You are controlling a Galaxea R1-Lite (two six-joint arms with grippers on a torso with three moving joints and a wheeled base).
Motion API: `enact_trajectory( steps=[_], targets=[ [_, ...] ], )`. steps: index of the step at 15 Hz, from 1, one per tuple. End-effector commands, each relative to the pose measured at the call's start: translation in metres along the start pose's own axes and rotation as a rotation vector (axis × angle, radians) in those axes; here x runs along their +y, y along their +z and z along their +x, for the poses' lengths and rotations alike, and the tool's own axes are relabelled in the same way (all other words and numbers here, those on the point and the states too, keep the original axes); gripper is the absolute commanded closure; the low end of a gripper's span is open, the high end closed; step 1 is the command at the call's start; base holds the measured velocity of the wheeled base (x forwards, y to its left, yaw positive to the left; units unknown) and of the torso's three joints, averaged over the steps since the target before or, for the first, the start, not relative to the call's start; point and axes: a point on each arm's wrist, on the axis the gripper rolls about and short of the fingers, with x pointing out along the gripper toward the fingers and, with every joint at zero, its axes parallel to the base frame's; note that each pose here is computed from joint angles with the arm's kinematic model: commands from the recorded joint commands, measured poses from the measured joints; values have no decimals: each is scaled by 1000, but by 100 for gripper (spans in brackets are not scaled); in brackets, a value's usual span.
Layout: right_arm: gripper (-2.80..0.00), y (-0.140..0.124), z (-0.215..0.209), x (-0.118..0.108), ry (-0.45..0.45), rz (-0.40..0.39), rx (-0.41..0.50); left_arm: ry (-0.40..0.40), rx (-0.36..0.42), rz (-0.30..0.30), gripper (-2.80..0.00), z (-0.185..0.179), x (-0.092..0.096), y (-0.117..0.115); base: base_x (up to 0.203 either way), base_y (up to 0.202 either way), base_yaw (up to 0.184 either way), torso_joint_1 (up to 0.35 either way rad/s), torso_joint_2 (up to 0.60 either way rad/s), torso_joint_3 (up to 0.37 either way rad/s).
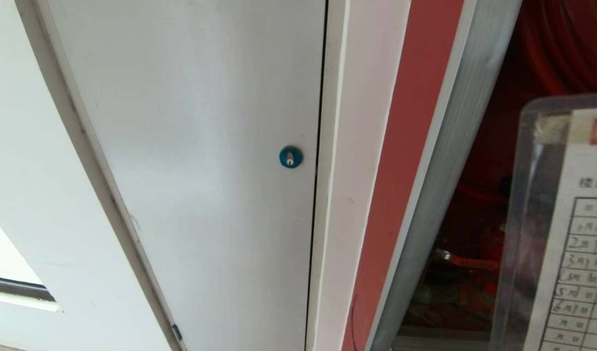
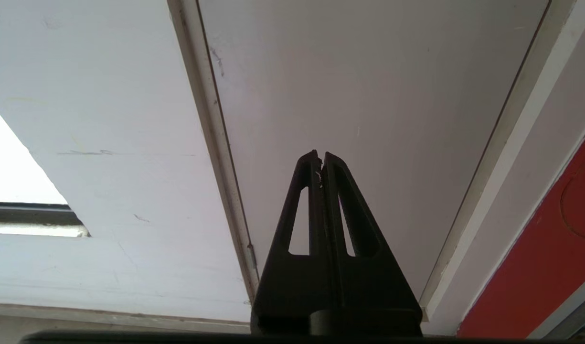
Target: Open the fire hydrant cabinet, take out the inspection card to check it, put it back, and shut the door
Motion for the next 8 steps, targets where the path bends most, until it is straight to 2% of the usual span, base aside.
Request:
enact_trajectory(
  steps=[1, 6, 8],
  targets=[
    [0, 4, 23, -17, 44, 24, 9, -1, 14, 0, 0, 1, 0, -4, 0, 0, 0, 0, 0, 0],
    [0, 10, 65, -38, 127, 45, -5, 0, 14, 0, 0, 1, 0, -4, 0, 0, 0, 0, 0, 0],
    [0, 13, 75, -39, 165, 32, -21, -1, 14, -1, 0, 1, 0, -4, 0, 0, 0, 0, 0, 0]
  ],
)
